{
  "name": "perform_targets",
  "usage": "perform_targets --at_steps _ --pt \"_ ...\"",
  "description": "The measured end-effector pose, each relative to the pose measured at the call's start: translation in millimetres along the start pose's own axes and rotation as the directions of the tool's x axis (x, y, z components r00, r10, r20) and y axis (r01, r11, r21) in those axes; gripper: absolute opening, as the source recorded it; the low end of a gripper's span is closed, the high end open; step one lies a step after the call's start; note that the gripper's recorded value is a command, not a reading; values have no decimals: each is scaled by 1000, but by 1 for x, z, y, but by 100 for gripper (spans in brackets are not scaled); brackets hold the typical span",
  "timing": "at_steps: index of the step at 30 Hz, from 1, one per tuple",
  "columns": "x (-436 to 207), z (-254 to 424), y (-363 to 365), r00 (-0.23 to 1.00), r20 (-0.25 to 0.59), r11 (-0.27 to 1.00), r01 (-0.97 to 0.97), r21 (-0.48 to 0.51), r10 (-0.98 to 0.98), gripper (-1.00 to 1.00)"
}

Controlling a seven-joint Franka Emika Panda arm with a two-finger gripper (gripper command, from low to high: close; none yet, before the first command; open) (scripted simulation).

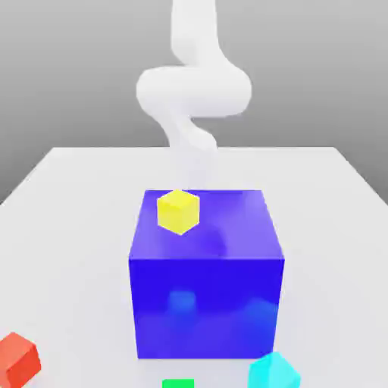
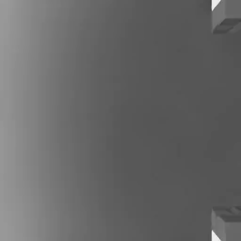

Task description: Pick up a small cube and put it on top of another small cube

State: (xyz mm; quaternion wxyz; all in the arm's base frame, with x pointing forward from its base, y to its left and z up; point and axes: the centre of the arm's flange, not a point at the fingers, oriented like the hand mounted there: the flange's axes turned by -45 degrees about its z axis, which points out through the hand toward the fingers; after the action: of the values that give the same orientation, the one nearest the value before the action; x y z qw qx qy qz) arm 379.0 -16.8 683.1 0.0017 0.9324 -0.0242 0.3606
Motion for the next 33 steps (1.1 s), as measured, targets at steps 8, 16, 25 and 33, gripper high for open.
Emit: perform_targets --at_steps 8,16,25,33 --pt "-7 138 65 975 194 992 -96 -76 109 0" --pt "-60 262 142 901 365 969 -188 -159 235 0" --pt "-171 376 229 761 526 924 -282 -259 380 0" --pt "-279 459 268 667 595 894 -323 -311 448 0"
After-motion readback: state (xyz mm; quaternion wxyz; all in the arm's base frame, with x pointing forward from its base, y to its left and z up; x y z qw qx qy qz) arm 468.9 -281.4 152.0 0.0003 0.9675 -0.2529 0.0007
